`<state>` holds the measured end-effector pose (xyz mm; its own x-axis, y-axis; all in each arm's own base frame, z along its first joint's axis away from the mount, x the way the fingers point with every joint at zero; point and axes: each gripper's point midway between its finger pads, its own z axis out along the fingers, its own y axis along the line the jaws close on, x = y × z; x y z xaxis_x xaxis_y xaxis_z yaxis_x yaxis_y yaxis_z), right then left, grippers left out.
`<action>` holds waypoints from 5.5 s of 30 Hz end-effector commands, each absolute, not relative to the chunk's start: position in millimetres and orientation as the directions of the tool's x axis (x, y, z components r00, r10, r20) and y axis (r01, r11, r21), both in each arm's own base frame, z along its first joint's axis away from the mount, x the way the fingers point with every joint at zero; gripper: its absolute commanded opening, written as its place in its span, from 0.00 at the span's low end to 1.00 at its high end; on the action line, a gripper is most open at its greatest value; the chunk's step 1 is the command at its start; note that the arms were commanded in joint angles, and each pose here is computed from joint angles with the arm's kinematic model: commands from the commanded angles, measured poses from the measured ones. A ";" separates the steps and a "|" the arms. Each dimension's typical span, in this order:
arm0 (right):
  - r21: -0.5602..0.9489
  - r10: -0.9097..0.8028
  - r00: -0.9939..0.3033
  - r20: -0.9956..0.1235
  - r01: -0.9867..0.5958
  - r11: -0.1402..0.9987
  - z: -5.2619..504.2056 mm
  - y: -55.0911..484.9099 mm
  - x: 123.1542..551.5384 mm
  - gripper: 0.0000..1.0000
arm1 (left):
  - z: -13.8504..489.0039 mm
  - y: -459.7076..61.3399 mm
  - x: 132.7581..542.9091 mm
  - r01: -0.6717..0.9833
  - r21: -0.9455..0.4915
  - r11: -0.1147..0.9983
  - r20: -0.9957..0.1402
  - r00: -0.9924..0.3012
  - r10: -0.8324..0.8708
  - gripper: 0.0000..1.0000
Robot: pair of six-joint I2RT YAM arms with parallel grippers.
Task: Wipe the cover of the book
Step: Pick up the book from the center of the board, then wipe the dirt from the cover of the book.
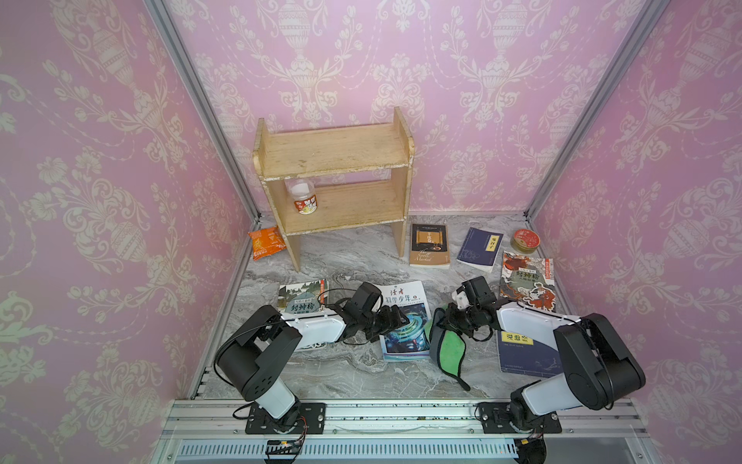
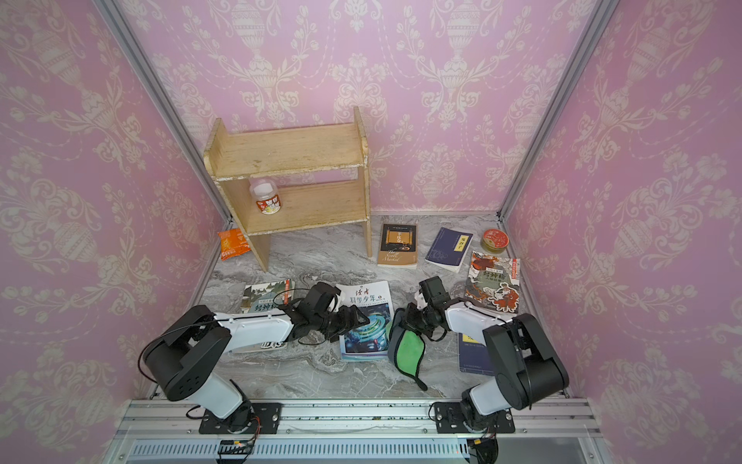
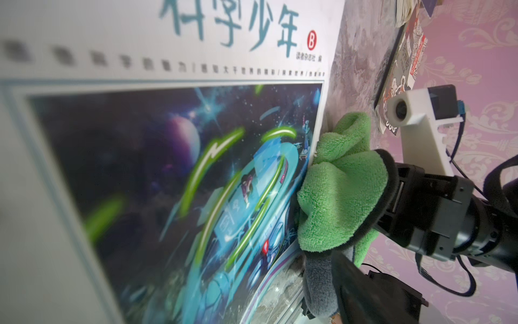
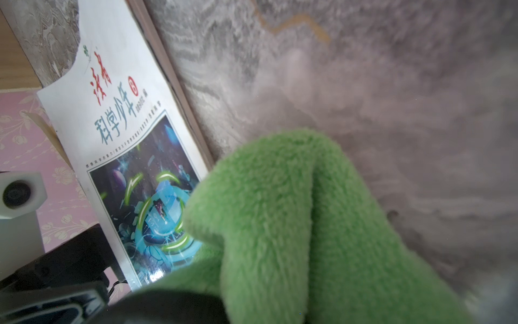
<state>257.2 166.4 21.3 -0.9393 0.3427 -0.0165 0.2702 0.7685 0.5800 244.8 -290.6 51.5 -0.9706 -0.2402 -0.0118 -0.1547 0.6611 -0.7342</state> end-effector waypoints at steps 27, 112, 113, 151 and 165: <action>0.440 0.355 -0.923 0.149 0.383 0.812 -23.9 181.5 206.8 0.00 | 75.5 -223.9 250.5 -0.199 -0.702 0.684 -0.007 -0.958 -0.286 0.18; 0.331 0.209 -0.977 -0.041 0.184 0.926 -38.3 264.5 337.7 0.00 | -4.7 -265.7 232.7 -0.218 -0.742 0.634 0.065 -0.965 -0.256 0.00; 0.343 0.177 -0.984 -0.035 0.154 0.926 -38.0 282.7 336.6 0.00 | -4.5 -266.1 232.8 -0.218 -0.742 0.633 0.065 -0.964 -0.256 0.00; 0.276 0.403 -0.915 0.039 0.397 0.875 -46.8 138.3 276.2 0.00 | -3.0 -268.4 235.8 -0.233 -0.749 0.620 0.063 -0.957 -0.284 0.00; 0.491 0.126 -0.991 0.051 0.134 0.861 -29.4 313.1 267.0 0.00 | -1.8 -275.1 238.2 -0.228 -0.764 0.604 0.069 -0.959 -0.275 0.00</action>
